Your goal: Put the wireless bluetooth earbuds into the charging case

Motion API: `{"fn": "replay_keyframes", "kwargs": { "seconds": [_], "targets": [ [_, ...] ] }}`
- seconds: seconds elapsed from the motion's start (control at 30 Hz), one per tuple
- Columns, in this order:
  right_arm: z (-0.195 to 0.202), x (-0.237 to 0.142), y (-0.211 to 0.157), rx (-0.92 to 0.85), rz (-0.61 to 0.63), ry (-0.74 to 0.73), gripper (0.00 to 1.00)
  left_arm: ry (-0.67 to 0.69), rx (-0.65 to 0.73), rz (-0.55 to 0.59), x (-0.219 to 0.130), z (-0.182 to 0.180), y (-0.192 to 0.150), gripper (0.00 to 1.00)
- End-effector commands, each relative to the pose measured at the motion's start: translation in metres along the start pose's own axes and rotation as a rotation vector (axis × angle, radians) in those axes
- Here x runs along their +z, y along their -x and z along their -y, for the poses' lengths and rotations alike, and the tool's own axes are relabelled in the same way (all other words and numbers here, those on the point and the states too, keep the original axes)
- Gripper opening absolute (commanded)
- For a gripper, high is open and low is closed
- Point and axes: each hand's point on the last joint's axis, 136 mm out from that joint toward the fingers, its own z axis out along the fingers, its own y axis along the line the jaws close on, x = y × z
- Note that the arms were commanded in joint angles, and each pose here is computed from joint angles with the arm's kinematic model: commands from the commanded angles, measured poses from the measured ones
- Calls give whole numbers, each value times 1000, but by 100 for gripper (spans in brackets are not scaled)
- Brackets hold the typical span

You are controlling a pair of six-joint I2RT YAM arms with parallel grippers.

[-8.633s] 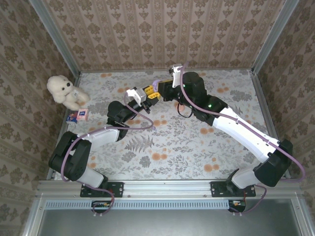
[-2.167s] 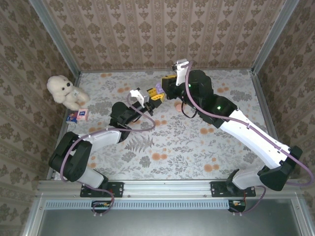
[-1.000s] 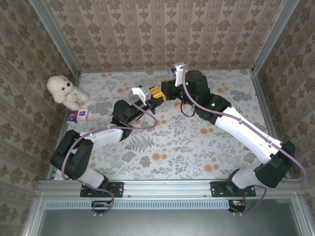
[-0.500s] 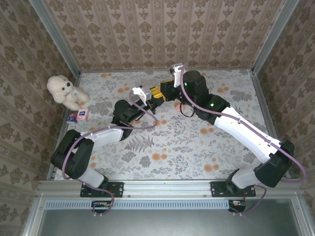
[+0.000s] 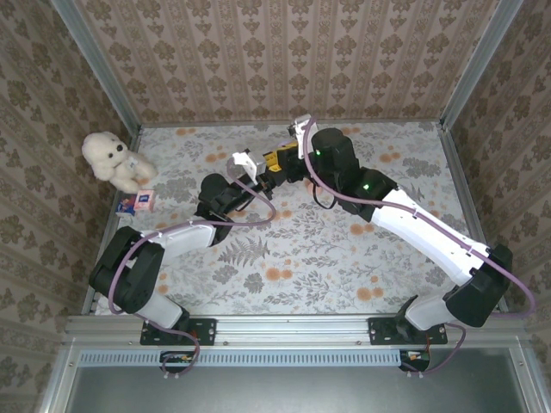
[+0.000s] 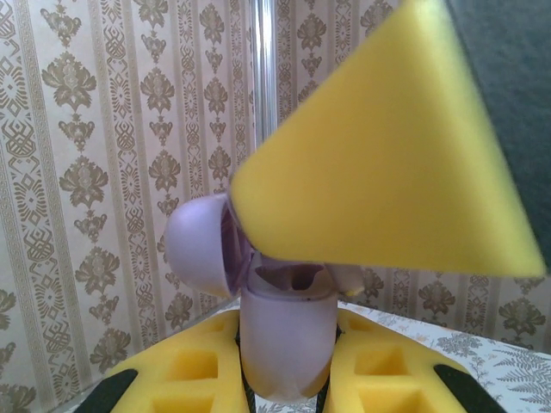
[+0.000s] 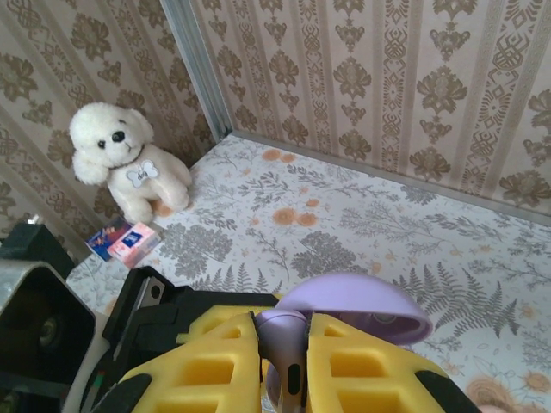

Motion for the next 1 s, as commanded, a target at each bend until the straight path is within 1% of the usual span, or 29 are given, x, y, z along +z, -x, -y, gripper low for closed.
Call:
{"fn": "replay_keyframes", "kwargs": {
  "seconds": [0.0, 0.17, 0.3, 0.53, 0.67, 0.97],
  "targets": [
    [9, 4, -11, -43, -36, -61, 16, -16, 17, 69, 8, 3, 23, 0],
    [11, 2, -6, -32, -23, -71, 16, -18, 14, 66, 8, 3, 22, 0],
    [5, 1, 0, 2, -10, -38, 16, -21, 14, 65, 8, 4, 22, 0],
    [-11, -12, 30, 83, 60, 64, 16, -20, 15, 59, 7, 4, 20, 0],
    [-10, -19, 43, 119, 89, 87, 16, -20, 17, 60, 7, 4, 20, 0],
    [1, -10, 32, 123, 58, 48, 16, -22, 21, 64, 7, 5, 22, 0]
  ]
}}
